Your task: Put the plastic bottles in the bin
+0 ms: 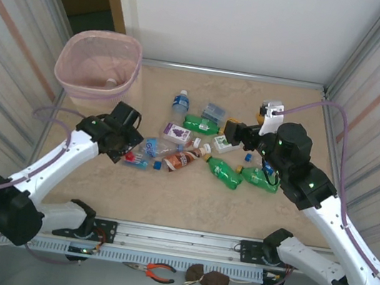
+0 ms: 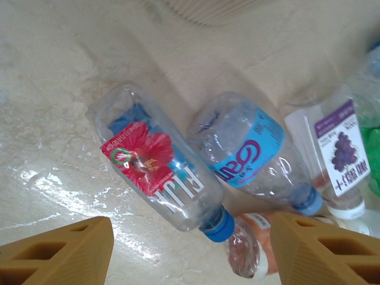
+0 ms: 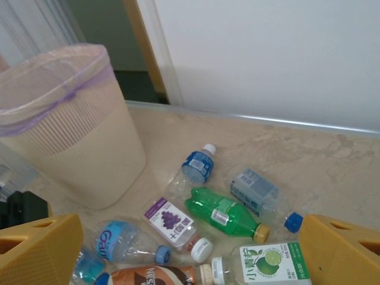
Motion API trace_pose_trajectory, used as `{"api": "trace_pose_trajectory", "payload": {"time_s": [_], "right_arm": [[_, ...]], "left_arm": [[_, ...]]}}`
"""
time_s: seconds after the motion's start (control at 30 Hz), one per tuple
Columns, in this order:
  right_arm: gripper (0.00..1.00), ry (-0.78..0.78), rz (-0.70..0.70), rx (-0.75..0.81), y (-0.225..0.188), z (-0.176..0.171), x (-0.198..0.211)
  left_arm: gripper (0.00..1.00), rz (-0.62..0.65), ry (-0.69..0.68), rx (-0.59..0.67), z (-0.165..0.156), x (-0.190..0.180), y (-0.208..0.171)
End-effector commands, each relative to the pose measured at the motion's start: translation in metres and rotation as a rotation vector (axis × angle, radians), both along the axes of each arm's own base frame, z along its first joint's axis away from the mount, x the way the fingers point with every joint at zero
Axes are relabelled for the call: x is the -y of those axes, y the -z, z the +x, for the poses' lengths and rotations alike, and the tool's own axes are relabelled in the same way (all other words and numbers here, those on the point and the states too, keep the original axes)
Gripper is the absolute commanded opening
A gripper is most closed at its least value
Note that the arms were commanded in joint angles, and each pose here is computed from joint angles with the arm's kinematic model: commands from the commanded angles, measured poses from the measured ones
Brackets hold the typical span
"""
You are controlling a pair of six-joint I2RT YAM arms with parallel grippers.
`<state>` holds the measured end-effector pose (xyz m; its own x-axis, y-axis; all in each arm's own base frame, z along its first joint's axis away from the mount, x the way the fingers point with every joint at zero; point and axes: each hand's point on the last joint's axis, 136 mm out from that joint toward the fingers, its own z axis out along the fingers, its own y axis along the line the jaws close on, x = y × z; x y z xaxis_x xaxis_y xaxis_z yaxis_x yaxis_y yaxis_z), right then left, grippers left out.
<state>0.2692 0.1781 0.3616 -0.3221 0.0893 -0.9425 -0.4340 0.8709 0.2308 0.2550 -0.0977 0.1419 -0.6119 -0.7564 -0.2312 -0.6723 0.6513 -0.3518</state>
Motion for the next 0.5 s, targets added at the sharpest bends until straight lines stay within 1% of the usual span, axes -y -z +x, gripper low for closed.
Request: {"api": "trace_pose_trajectory", "payload": {"time_s": [0.0, 0.23, 0.4, 0.47], "right_arm": [[0.93, 0.025, 0.018, -0.013, 0.001, -0.001, 0.007], [0.93, 0.044, 0.014, -0.016, 0.002, -0.002, 0.011], [0.93, 0.05, 0.016, -0.019, 0.002, -0.002, 0.012], [0.93, 0.049, 0.013, -0.022, 0.003, -0.002, 0.012]], "left_arm": [[0.71, -0.095, -0.066, -0.017, 0.006, 0.004, 0.013], [0.71, -0.135, -0.129, -0.115, -0.001, 0.008, 0.042], [0.8, -0.155, -0.194, -0.169, -0.008, 0.008, 0.061], [0.81, -0.168, -0.217, -0.176, -0.009, 0.009, 0.067]]}}
